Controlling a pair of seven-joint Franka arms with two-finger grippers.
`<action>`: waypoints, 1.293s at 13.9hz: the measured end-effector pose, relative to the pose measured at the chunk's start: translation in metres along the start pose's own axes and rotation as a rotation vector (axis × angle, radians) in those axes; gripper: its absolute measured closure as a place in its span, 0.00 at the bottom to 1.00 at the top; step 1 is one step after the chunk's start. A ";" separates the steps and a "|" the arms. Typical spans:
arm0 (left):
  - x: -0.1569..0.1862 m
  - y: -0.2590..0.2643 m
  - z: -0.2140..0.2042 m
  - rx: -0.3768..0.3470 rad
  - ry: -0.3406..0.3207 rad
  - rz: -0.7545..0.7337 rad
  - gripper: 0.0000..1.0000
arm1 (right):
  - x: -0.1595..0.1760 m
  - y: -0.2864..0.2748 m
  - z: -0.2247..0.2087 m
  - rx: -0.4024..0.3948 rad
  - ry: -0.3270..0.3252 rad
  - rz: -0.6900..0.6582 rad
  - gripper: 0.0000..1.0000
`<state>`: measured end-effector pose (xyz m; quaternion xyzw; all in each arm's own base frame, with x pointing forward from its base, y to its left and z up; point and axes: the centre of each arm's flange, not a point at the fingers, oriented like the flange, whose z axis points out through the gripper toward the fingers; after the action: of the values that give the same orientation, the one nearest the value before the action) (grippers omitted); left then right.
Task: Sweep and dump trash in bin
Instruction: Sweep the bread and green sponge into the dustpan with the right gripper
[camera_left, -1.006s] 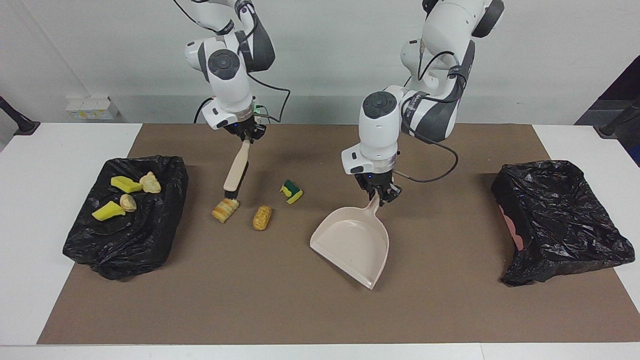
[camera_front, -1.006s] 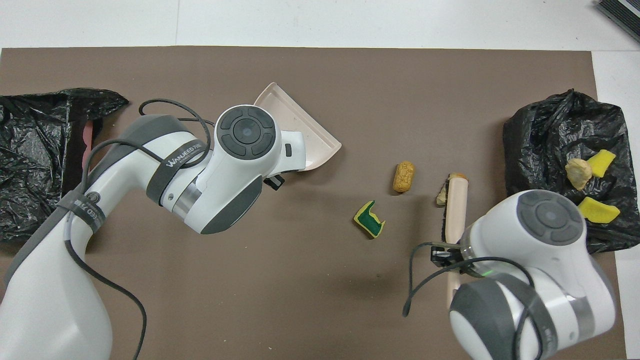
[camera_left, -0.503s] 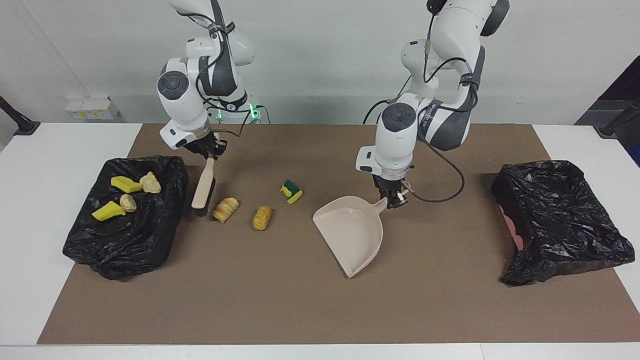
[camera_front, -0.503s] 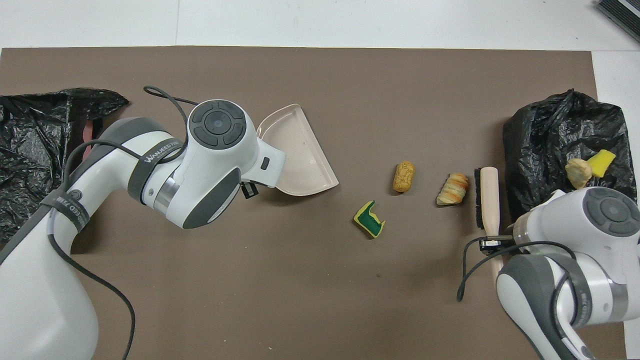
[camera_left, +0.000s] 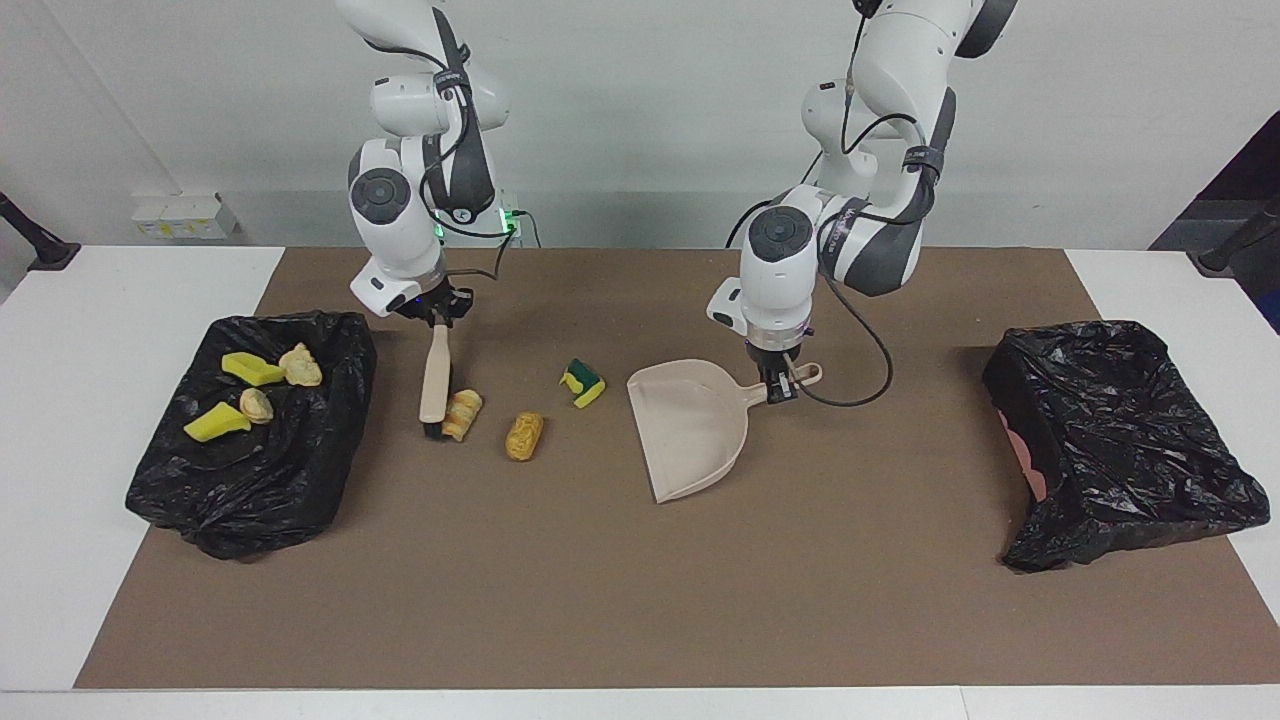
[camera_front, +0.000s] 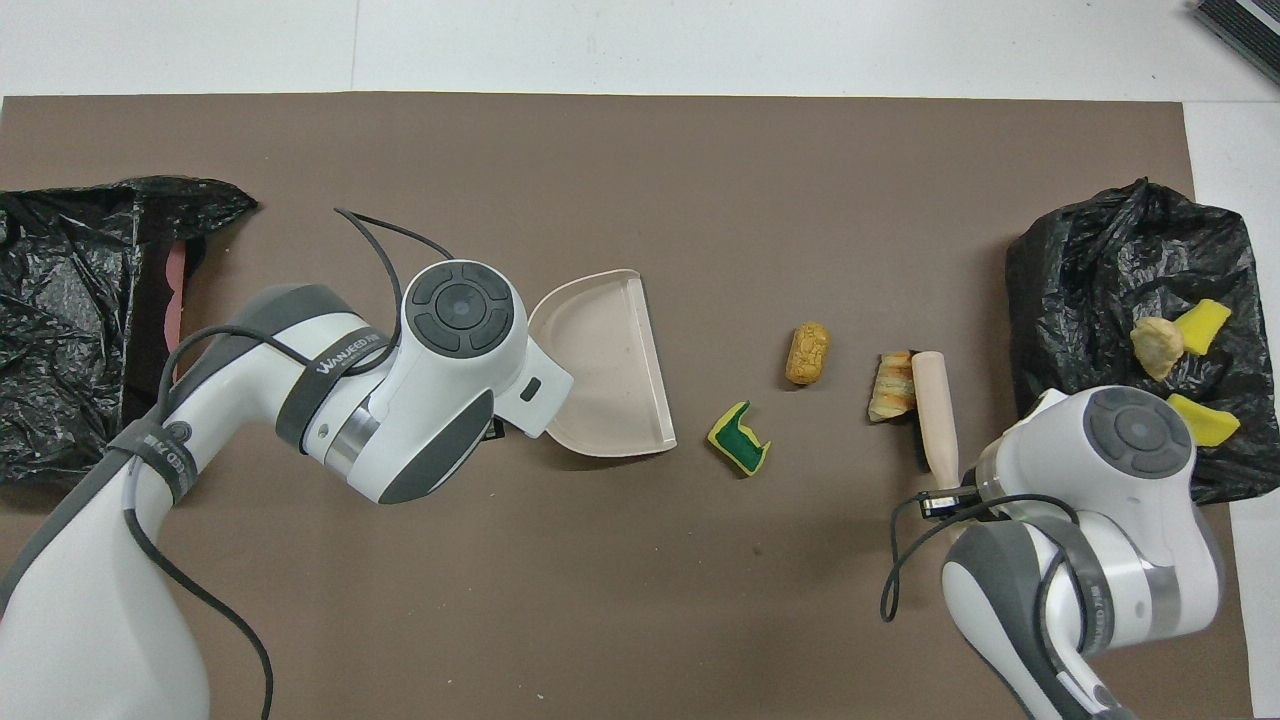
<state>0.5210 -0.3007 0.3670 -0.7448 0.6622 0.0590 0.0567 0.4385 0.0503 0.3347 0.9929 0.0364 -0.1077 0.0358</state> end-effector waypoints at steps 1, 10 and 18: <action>-0.001 0.005 0.001 0.001 -0.008 0.007 0.69 | 0.003 -0.008 0.003 -0.002 0.008 -0.006 0.74; -0.008 0.037 0.014 0.007 -0.047 0.008 0.41 | 0.027 -0.132 -0.002 0.059 0.022 0.103 0.74; -0.014 0.042 0.015 0.015 -0.055 0.007 0.67 | 0.031 -0.246 -0.019 0.155 0.019 0.052 0.74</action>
<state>0.4776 -0.2897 0.3538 -0.7401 0.6634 0.0747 0.0803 0.4526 0.2985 0.3307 0.9942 0.0022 -0.0999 -0.0389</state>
